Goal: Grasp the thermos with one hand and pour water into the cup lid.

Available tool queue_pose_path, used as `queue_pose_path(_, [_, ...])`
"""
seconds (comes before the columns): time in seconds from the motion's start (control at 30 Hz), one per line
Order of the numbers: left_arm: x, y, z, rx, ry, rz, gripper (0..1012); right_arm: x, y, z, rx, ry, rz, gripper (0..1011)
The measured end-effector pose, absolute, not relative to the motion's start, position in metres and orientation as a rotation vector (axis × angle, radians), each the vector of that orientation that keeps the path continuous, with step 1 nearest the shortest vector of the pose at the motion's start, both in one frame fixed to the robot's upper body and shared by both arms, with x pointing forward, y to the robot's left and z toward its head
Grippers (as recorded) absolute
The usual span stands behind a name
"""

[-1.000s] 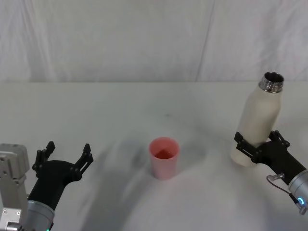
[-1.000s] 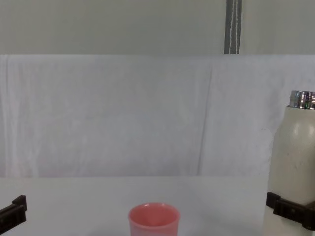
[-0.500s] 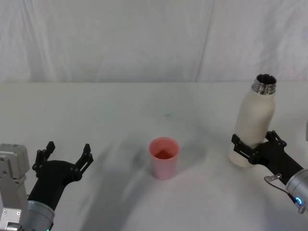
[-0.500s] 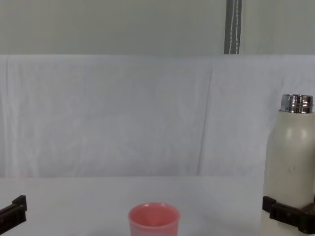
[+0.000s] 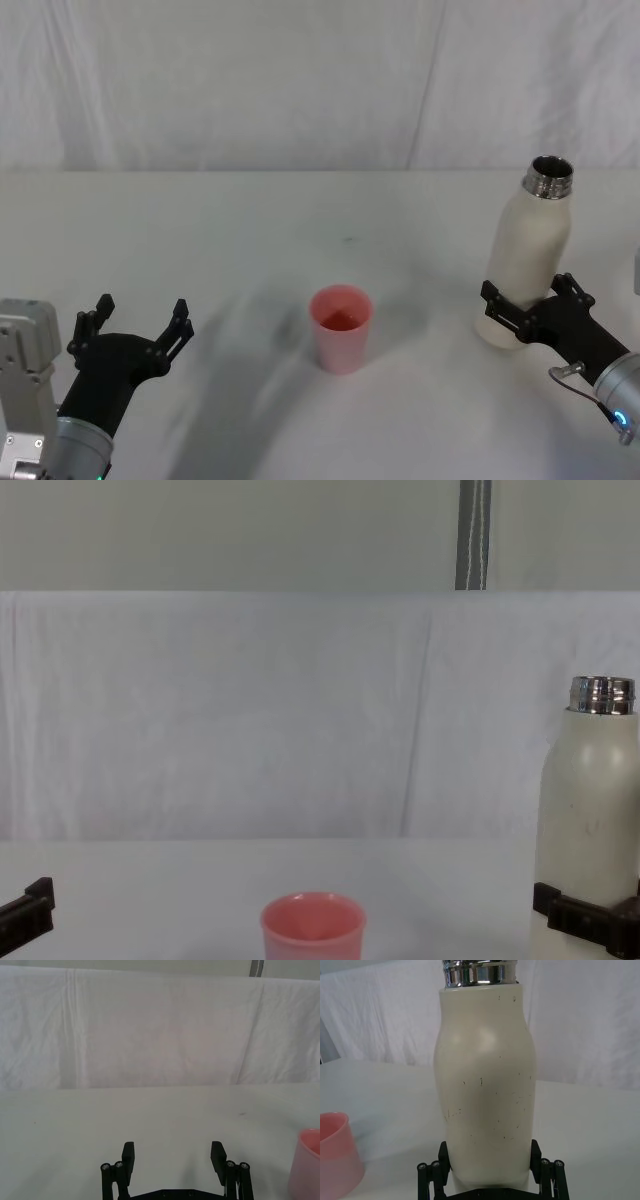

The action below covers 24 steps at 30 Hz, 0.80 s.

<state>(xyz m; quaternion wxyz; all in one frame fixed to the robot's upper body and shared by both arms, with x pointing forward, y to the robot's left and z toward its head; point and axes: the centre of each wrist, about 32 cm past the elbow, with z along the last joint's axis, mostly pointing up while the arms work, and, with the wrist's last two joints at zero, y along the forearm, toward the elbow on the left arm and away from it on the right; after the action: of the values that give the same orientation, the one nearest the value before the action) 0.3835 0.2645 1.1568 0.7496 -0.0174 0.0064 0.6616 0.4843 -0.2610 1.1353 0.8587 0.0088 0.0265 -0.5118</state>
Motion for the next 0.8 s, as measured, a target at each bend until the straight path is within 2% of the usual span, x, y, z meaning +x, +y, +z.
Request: queue_pose_path(0.8, [0.3835, 0.2645, 1.1568, -0.038, 0.014, 1.446, 1001, 0.4841, -0.2611, 1.1333, 0.014, 0.06, -1.077, 950])
